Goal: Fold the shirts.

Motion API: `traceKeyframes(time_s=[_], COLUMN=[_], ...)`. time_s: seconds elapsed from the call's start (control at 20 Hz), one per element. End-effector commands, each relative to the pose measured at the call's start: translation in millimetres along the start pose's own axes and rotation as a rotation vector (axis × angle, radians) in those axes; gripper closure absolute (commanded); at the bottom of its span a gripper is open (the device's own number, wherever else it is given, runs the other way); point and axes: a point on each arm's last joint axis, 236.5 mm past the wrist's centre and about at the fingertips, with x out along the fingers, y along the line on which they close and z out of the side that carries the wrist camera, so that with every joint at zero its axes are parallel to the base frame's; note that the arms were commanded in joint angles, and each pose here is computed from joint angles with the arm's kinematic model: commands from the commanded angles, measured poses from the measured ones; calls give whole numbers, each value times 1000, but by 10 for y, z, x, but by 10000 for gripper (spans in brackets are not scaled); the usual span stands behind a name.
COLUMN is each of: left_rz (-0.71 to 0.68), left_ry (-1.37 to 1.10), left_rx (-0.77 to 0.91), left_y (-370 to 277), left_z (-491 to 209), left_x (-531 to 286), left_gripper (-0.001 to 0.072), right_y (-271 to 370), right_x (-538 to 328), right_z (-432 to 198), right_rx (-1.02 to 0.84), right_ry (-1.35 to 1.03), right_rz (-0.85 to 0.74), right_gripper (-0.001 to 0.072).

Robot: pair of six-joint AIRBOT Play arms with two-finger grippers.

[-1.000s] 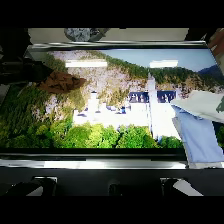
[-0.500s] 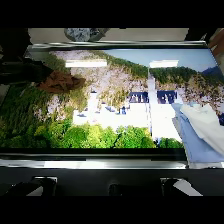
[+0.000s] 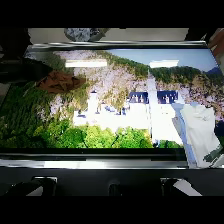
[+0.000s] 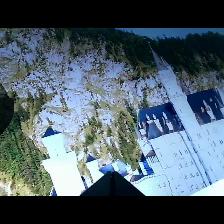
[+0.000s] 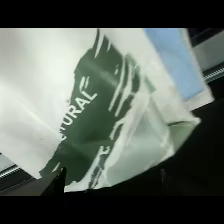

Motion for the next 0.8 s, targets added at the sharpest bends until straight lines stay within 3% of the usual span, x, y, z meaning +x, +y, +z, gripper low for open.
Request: traceKeyframes(time_s=[0.0, 0.05, 0.15, 0.25, 0.35, 0.45, 0.5, 0.6, 0.75], left_rz=[-46, -9, 230, 475, 543, 543, 498, 378, 396], left_ry=[-118, -195, -268, -174, 110, 485, 655, 775, 703], left_rx=[29, 107, 163, 130, 70, -67, -118, -164, -240], left_y=[-210, -194, 254, 874, 1222, 1334, 1269, 1050, 1035], left_z=[368, 594, 869, 711, 94, -832, -1303, -1934, -2371], left_x=[-220, -352, -526, -499, -229, -17, 70, 300, 420], left_gripper=[682, 683, 685, 683, 662, 276, 163, 165, 168], right_y=[-137, 27, 794, 1749, 2482, 2737, 2829, 3128, 3325], right_x=[-884, -1395, -2547, -3108, -2657, -1757, -1358, -720, -129], right_z=[650, 1007, 1497, 1486, 1236, 990, 870, 566, 260], right_rx=[-73, -112, -259, -506, -761, -878, -893, -978, -1045], right_ry=[-346, -569, -1029, -1226, -1041, -694, -558, -378, -240], right_rz=[-127, -111, 69, 261, 309, 184, 134, 145, 157], right_gripper=[61, 101, 115, 116, 116, 115, 115, 101, 94])
